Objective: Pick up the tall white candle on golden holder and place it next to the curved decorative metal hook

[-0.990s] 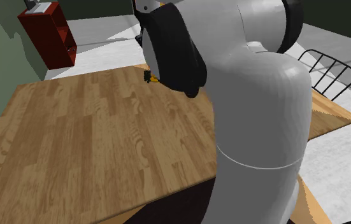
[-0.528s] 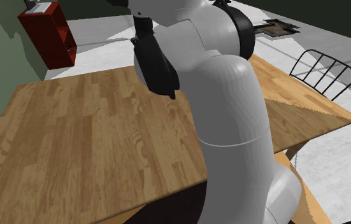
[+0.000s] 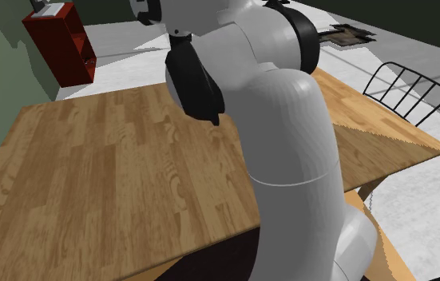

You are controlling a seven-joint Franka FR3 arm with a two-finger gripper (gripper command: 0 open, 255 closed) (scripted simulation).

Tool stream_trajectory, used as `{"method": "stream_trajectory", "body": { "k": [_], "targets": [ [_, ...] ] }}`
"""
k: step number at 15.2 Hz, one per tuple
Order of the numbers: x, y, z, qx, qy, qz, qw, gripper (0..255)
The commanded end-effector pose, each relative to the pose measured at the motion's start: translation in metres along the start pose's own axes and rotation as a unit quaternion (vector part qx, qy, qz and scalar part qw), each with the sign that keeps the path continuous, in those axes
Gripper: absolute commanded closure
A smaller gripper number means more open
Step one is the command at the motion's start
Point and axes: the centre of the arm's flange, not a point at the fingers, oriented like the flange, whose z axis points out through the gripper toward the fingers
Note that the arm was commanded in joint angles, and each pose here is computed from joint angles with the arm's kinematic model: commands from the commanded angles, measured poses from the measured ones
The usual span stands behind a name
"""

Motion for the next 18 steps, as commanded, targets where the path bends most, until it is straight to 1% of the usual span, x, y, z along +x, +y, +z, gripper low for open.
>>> {"method": "stream_trajectory", "body": {
  "k": [1, 15, 18],
  "targets": [
    [0.000, 0.001, 0.011, 0.000, 0.000, 0.000, 1.0000, 255],
    [-0.001, 0.001, 0.086, 0.000, 0.000, 0.000, 1.0000, 255],
    [-0.001, 0.001, 0.086, 0.000, 0.000, 0.000, 1.0000, 255]
  ]
}}
